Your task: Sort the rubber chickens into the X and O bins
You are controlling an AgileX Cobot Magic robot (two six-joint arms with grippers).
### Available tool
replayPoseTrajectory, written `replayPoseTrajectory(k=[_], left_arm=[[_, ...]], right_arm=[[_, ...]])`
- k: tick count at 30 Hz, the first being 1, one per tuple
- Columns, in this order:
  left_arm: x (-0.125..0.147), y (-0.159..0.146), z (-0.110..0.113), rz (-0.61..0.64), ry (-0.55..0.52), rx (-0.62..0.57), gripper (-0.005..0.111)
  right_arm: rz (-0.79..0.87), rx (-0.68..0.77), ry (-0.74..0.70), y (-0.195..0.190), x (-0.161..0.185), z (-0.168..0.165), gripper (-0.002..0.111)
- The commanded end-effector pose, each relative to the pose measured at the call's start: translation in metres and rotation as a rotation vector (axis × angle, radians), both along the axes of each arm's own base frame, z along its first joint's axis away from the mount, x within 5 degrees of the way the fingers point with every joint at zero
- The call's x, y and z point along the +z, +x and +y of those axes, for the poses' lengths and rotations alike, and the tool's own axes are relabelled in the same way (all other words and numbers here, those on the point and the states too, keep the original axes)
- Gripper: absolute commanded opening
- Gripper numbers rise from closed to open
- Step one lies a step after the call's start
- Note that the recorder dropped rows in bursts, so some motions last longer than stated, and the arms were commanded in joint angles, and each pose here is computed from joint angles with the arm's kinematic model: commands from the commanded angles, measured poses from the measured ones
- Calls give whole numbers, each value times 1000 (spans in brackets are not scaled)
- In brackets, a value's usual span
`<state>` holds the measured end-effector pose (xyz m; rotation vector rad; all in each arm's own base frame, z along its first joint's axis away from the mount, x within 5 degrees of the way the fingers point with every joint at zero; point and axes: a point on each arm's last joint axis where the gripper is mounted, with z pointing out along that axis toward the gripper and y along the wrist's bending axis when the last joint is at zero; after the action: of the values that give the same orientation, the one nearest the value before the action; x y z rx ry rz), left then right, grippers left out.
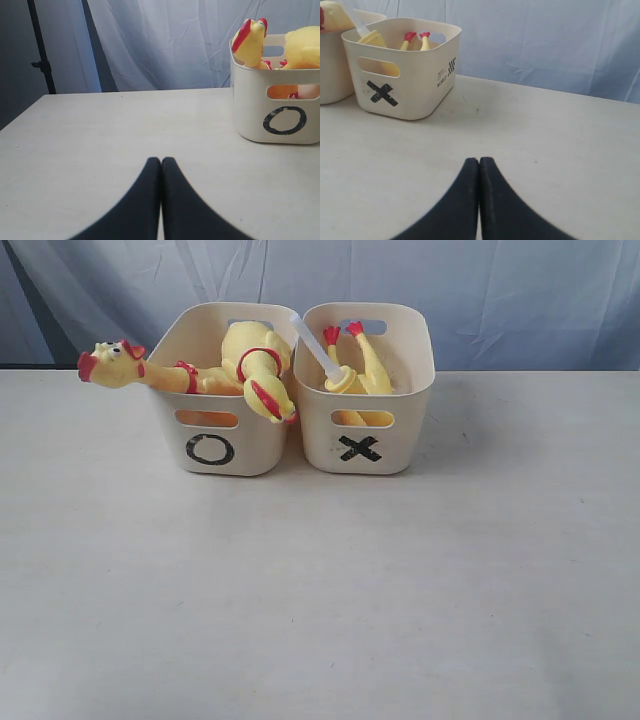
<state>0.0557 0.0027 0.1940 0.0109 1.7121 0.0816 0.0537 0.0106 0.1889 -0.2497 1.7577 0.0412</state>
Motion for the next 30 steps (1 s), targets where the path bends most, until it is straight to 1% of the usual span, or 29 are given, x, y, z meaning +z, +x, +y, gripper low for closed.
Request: replayPoseTrajectory(k=[1,30], left_arm=[[-2,0,0,3,1,1,0],[-2,0,0,3,1,1,0]], right_arm=[[0,1,10,0,-2,0,-1],[4,2,4,0,-2,0,-1]])
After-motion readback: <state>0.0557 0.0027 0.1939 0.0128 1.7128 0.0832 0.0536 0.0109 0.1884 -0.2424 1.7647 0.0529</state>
